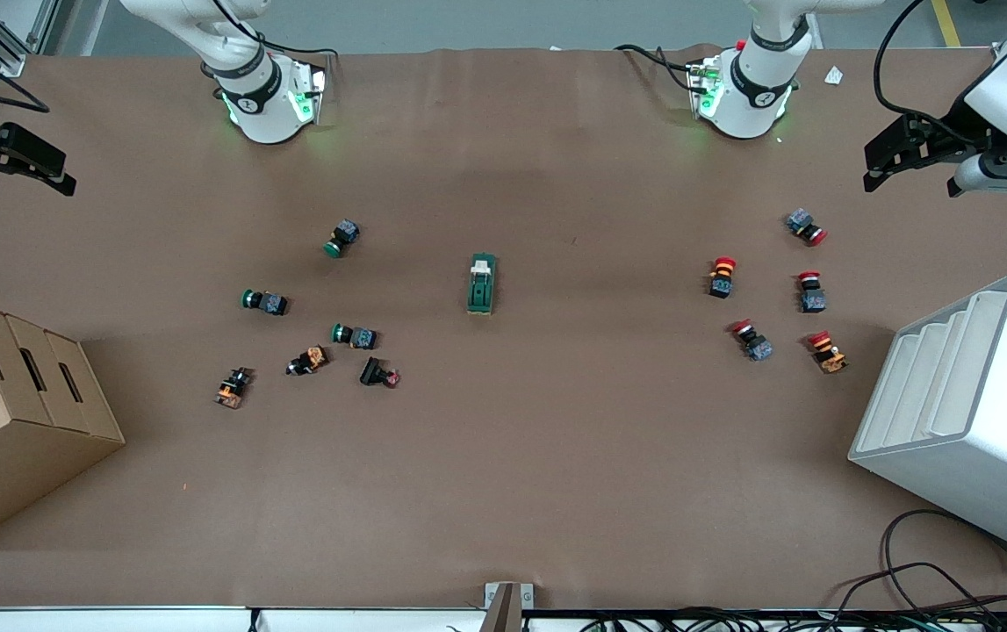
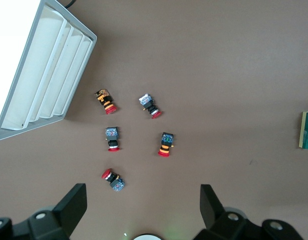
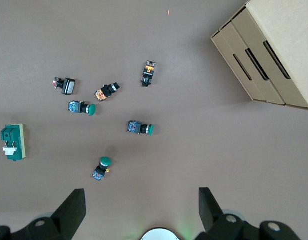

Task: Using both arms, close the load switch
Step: 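Move the left gripper down over the green load switch to steady it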

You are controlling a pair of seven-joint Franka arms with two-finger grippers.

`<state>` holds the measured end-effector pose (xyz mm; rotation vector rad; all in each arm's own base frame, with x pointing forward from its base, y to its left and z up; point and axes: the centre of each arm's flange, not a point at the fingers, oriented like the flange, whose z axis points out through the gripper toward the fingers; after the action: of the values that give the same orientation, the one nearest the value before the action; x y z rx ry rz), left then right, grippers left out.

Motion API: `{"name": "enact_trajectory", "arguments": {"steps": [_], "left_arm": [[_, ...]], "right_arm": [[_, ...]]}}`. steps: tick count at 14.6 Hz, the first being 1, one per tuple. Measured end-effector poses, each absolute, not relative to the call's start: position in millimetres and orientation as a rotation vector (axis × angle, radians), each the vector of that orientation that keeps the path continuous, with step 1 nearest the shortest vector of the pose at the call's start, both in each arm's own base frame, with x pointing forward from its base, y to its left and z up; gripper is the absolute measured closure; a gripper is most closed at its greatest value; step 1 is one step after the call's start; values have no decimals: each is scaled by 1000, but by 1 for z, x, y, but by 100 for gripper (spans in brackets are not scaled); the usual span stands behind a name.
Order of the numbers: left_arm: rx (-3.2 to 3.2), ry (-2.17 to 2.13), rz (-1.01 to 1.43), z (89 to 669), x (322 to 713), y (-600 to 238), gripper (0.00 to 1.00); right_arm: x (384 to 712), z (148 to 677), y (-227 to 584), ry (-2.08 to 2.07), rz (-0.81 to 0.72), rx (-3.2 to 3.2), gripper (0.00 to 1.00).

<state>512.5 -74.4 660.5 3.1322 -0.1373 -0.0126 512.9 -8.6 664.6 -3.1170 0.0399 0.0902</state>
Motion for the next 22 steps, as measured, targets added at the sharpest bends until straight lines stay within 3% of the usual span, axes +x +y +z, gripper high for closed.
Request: {"name": "enact_trajectory", "arguments": {"steps": [6,12,18,22], "left_arm": [[3125,-212,-53,647,516,-101,0],[3115,-341,-157,572,501,-286,0],[3260,-178,30,478,407,-477,0],[3251,-5,204,411,347,-560,0]], "right_arm": [[513,664,-8,39,91,-3117,0],[513,664,-8,38,93,-3117,0],[512,664,-9,40,106,-3117,0],[512,664,-9,40,106,-3117,0]]}}
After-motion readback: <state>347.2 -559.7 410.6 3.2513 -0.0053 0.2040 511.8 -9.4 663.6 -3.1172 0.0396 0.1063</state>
